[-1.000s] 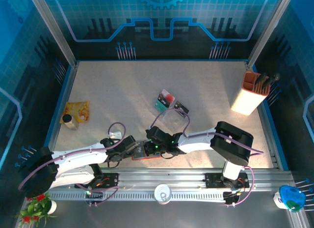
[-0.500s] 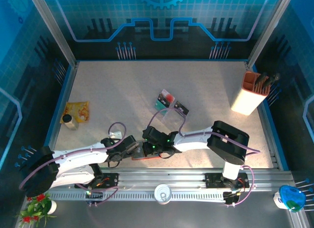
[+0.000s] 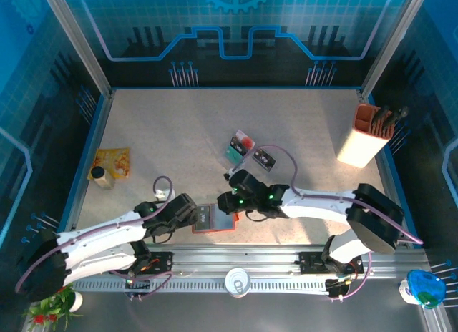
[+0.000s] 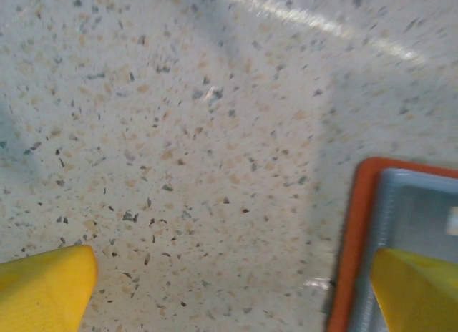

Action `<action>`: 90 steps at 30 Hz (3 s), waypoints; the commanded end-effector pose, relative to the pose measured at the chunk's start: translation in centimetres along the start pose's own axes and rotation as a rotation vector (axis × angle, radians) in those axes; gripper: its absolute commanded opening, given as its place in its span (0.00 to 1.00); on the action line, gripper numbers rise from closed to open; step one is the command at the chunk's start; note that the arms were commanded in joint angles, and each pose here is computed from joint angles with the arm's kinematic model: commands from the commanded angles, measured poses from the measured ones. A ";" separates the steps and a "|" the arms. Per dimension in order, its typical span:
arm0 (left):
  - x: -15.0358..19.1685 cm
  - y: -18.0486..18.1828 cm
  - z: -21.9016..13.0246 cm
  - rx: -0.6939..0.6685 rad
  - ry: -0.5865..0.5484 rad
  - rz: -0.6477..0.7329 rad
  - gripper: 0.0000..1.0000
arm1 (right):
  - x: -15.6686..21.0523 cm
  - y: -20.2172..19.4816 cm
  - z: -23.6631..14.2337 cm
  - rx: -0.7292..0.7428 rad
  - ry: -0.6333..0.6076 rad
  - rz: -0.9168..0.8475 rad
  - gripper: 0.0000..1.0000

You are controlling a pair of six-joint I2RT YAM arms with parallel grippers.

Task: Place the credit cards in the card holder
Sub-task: Insert the credit card into the card slot, then move the card holder to the bottom-center of the table, then flip over the card slot on the card holder.

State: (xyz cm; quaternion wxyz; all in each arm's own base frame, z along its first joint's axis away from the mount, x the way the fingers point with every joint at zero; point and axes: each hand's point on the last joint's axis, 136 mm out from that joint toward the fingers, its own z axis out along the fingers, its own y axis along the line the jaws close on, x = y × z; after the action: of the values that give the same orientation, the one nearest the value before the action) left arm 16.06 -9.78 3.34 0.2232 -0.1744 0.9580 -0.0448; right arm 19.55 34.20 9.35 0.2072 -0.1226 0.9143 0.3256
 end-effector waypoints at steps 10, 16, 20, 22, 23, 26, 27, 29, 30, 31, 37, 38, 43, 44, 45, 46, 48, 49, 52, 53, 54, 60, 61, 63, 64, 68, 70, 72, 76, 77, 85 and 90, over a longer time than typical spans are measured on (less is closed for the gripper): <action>-3.1 -5.2 -4.1 0.179 -0.016 0.053 0.99 | 0.3 -3.1 -2.6 0.090 0.011 -0.088 0.28; -2.3 -7.2 -2.9 0.196 0.048 0.071 0.99 | 1.0 -4.0 -2.6 0.168 0.033 -0.138 0.45; -1.9 -7.8 -2.3 0.202 0.069 0.071 0.99 | 2.1 -5.3 -2.3 0.243 0.063 -0.163 0.52; -1.9 -7.9 -2.0 0.202 0.073 0.067 0.99 | 2.7 -5.7 -1.9 0.257 0.078 -0.162 0.53; -1.8 -8.0 -1.9 0.202 0.075 0.068 0.99 | 2.9 -5.9 -1.6 0.262 0.087 -0.160 0.53; -1.8 -8.1 -1.8 0.200 0.080 0.068 0.99 | 3.7 -6.3 -0.5 0.269 0.110 -0.153 0.52; -1.7 -8.2 -1.7 0.200 0.082 0.068 0.99 | 3.8 -6.3 -0.2 0.269 0.112 -0.150 0.51; -1.8 -8.2 -1.7 0.200 0.081 0.068 0.99 | 3.9 -6.5 0.3 0.275 0.116 -0.144 0.45; -1.7 -8.3 -1.6 0.199 0.083 0.067 0.99 | 3.9 -6.7 0.5 0.282 0.114 -0.139 0.42; -1.7 -8.3 -1.6 0.197 0.083 0.068 0.99 | 3.8 -6.9 0.5 0.288 0.110 -0.136 0.37; -1.7 -8.7 -1.5 0.207 0.091 0.069 0.99 | 3.2 -9.0 -0.4 0.336 0.065 -0.080 0.00; -1.6 -8.8 -1.4 0.207 0.092 0.070 0.99 | 3.1 -9.4 -0.8 0.343 0.054 -0.068 0.00; -1.7 -9.1 -1.3 0.213 0.094 0.073 0.99 | 3.7 -11.7 -2.4 0.378 0.023 -0.010 0.00; -1.6 -9.2 -1.3 0.212 0.096 0.076 0.99 | 3.8 -11.9 -2.6 0.378 0.017 0.000 0.00; -1.6 -9.3 -1.2 0.213 0.097 0.076 0.99 | 3.9 -12.0 -2.8 0.369 0.014 0.004 0.00; -1.7 -9.4 -1.2 0.215 0.097 0.076 0.99 | 3.9 -11.8 -2.8 0.356 0.012 0.008 0.00; -1.6 -9.5 -1.2 0.218 0.101 0.079 0.99 | 3.9 -11.4 -3.0 0.330 0.013 0.001 0.22; -1.6 -9.6 -1.2 0.219 0.102 0.080 0.99 | 3.9 -11.2 -3.2 0.322 0.013 -0.004 0.31; -1.6 -9.8 -1.2 0.227 0.105 0.082 0.99 | 2.9 -10.3 -4.5 0.300 -0.014 -0.017 0.37; -1.7 -9.9 -1.3 0.230 0.104 0.083 0.99 | 2.5 -10.0 -5.0 0.294 -0.027 -0.020 0.37; -1.7 -9.9 -1.3 0.234 0.103 0.084 0.99 | 2.1 -9.7 -5.4 0.284 -0.038 -0.022 0.36; -1.6 -10.7 -1.6 0.252 0.098 0.106 0.99 | 0.1 -8.2 -6.8 0.200 -0.065 -0.024 0.24; -1.6 -10.9 -1.6 0.254 0.099 0.113 0.99 | -0.2 -7.9 -6.8 0.181 -0.066 -0.019 0.21; -1.4 -11.2 -1.6 0.253 0.101 0.125 0.99 | -0.6 -7.6 -6.6 0.155 -0.063 -0.012 0.15; -1.2 -11.3 -1.5 0.251 0.102 0.134 0.99 | -0.9 -7.4 -6.5 0.141 -0.061 -0.009 0.13; -0.5 -12.2 -1.2 0.246 0.109 0.169 0.99 | -1.0 -6.6 -5.2 0.101 -0.019 -0.008 0.07; 0.1 -12.6 -1.0 0.243 0.118 0.186 0.99 | -0.9 -6.3 -4.3 0.085 0.010 -0.009 0.04; 0.5 -13.1 -0.8 0.240 0.122 0.198 0.99 | -0.8 -6.2 -3.5 0.078 0.030 -0.010 0.02; 1.3 -13.5 -0.4 0.229 0.131 0.223 0.99 | -0.3 -6.8 -2.1 0.103 0.065 -0.015 0.00; 1.5 -13.5 -0.3 0.226 0.133 0.229 0.99 | -0.3 -6.9 -1.9 0.109 0.069 -0.019 0.00; 2.2 -13.4 0.4 0.205 0.137 0.248 0.99 | 0.1 -7.8 -0.4 0.141 0.107 -0.024 0.00; 2.2 -13.4 0.7 0.202 0.137 0.257 0.99 | 0.7 -8.3 0.6 0.146 0.132 -0.015 0.00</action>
State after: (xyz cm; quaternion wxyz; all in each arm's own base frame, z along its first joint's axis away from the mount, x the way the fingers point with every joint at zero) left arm 18.14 -22.48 3.63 0.1642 -0.0350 0.9782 -0.1221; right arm 21.57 27.36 3.85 0.1552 -0.1272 0.9505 0.2372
